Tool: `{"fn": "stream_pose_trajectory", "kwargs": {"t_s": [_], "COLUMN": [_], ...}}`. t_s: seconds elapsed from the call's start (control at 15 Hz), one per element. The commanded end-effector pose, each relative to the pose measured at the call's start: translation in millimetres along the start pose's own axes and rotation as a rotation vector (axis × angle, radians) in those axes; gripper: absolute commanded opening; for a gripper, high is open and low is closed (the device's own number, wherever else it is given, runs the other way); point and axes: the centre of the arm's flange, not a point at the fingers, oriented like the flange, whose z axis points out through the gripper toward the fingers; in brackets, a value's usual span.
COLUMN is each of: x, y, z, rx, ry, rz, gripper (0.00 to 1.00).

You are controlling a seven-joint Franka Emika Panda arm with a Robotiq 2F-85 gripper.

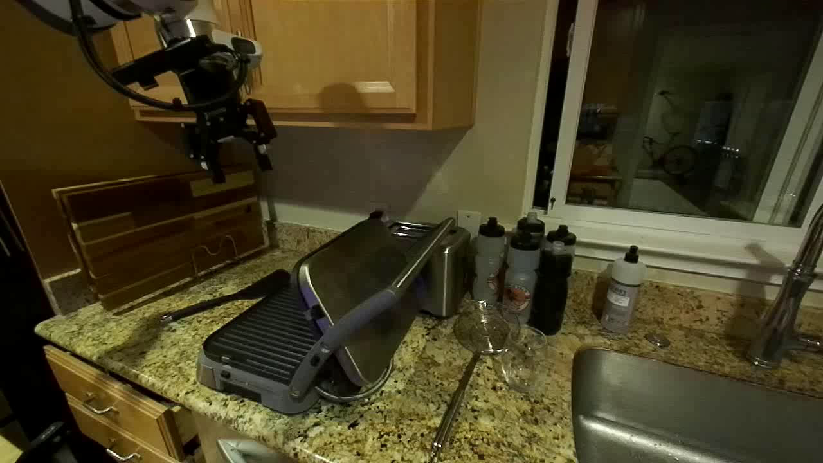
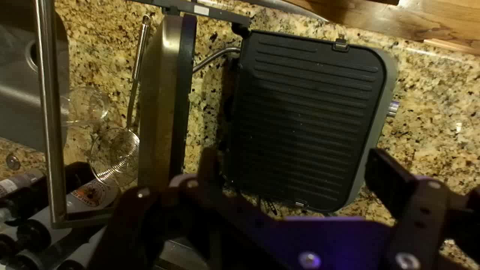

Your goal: Close the griddle

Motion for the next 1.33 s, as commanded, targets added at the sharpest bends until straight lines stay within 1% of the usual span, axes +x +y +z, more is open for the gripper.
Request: {"fn": "stream_pose_trajectory", "kwargs": {"t_s": [0.0,0.27,0.4,0.53,0.6,0.67,1.0,1.2,1.27], "x": [0.0,0.0,0.1,0.3,0.8,-1.1,-1.6,-4.6,0.9], "y": [0.0,0.0,10.3,28.4,43.0,49.0,101.2,120.1,111.1], "z": [0.0,0.0,5.2,14.6,24.2,27.4,69.3,84.4,74.3], "rx": [0.000,0.000,0.014,0.037,0.038,0.044,0.060,0.063,0.079], "ry": [0.000,0.000,0.004,0.010,0.023,0.027,0.068,0.052,0.040], "rz": [0.000,0.000,0.011,0.019,0.016,0.016,-0.003,0.000,0.015], "gripper": [1.00,1.00,1.00,1.00,1.00,1.00,1.00,1.00,1.00]}}
